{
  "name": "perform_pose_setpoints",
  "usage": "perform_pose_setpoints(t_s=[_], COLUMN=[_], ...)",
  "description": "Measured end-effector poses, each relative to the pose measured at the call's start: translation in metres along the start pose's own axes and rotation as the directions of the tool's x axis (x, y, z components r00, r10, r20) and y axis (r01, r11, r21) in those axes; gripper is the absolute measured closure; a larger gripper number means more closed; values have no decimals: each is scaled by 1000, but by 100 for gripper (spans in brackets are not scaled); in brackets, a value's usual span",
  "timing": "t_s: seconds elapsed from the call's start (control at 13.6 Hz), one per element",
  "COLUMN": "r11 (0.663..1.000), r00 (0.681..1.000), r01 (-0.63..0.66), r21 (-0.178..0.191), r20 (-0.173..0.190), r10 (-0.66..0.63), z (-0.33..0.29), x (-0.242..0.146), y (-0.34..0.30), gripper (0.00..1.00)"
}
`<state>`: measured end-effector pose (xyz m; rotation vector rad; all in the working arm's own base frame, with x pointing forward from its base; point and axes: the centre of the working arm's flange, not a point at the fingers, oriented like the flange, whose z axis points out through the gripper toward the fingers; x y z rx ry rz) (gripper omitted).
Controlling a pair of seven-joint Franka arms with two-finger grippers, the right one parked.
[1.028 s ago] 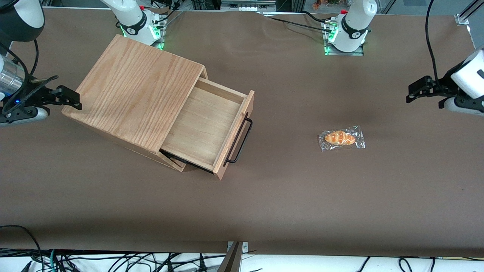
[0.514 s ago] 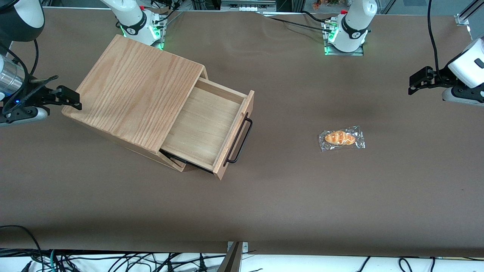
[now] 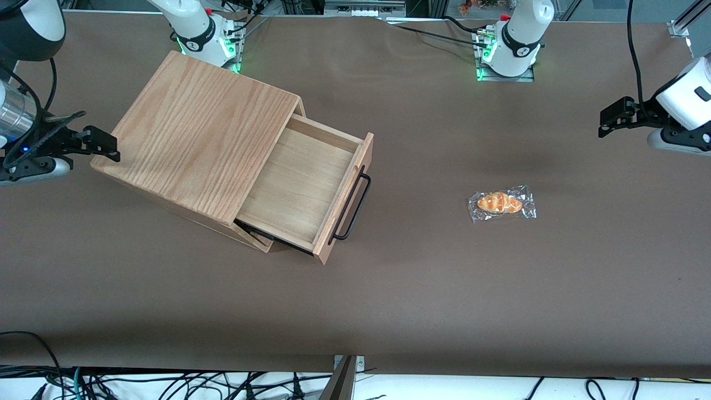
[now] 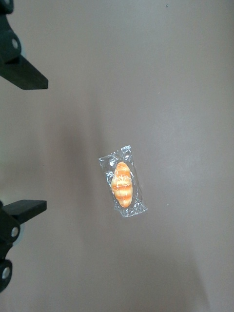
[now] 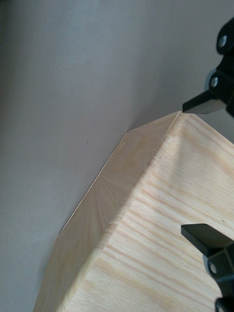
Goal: Open top drawer with left arm
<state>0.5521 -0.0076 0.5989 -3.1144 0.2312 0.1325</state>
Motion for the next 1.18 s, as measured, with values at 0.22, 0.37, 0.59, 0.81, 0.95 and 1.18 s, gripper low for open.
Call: perform_pose_setpoints(t_s=[0.22, 0.37, 0.59, 0.81, 0.95, 1.18], r11=[1000, 1000, 997, 994, 994, 994], r00=[1000, 1000, 997, 995, 994, 994], r01=[4, 24, 83, 104, 108, 110], r21=[0, 2, -8, -15, -15, -15], r20=[8, 5, 2, 2, 1, 2], r10=[-4, -24, -83, -104, -108, -110], z=[8, 8, 8, 8, 8, 8], x=[10, 16, 20, 20, 21, 21], y=[0, -1, 2, 3, 3, 3], gripper=[0, 0, 0, 0, 0, 0])
